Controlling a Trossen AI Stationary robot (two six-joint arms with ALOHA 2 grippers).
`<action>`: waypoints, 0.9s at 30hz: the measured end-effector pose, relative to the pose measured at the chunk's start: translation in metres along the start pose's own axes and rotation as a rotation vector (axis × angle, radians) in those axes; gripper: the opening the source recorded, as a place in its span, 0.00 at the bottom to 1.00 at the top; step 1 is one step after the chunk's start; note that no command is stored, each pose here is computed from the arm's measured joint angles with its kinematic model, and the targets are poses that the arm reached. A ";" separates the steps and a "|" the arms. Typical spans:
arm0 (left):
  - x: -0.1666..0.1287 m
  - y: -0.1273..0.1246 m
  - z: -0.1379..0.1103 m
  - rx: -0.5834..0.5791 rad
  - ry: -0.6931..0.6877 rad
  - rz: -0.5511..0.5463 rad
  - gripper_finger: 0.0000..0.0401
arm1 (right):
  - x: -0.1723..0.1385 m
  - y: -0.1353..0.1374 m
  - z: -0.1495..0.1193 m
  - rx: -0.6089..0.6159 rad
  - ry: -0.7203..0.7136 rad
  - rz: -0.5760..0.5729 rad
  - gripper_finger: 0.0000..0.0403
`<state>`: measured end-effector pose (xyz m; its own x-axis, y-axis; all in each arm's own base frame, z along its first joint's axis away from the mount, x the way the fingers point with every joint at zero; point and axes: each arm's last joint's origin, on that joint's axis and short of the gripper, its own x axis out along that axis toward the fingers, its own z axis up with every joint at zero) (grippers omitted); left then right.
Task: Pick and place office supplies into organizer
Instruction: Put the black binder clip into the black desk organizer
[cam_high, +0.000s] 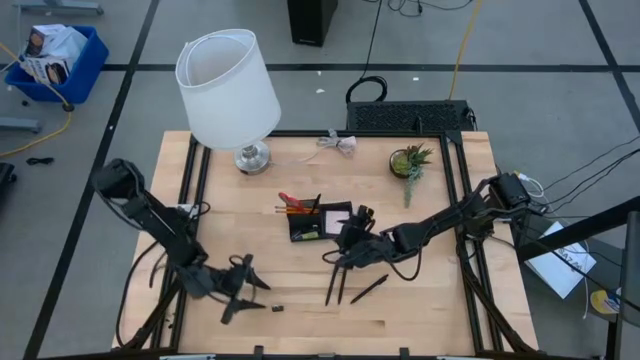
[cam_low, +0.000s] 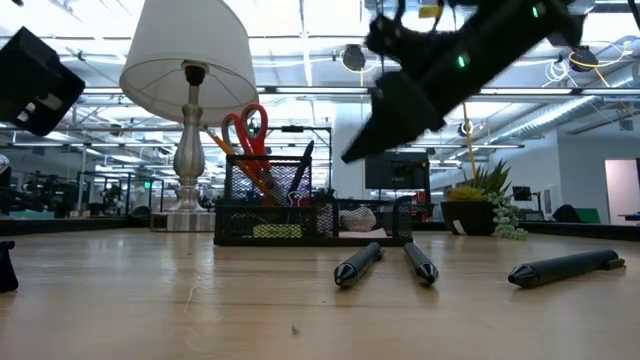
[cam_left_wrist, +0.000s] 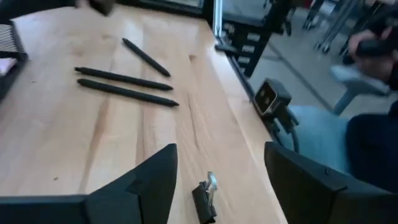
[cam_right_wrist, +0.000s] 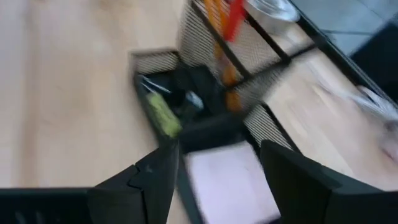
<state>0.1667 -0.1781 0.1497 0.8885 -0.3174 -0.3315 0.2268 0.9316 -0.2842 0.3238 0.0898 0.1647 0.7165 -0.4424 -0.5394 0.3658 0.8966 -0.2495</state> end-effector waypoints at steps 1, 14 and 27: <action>0.005 -0.003 0.001 0.014 0.015 0.008 0.62 | 0.001 -0.001 -0.005 0.000 0.004 -0.015 0.55; 0.015 -0.012 -0.003 -0.012 0.088 0.122 0.62 | 0.003 -0.005 -0.028 0.012 -0.025 -0.017 0.55; 0.030 -0.013 -0.038 -0.107 0.123 0.170 0.62 | 0.003 -0.004 -0.026 0.000 -0.046 -0.010 0.55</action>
<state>0.1754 -0.2064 0.1095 0.8537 -0.1824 -0.4878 0.0283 0.9515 -0.3063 0.3091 0.0851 0.1432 0.7395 -0.4518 -0.4989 0.3730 0.8921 -0.2550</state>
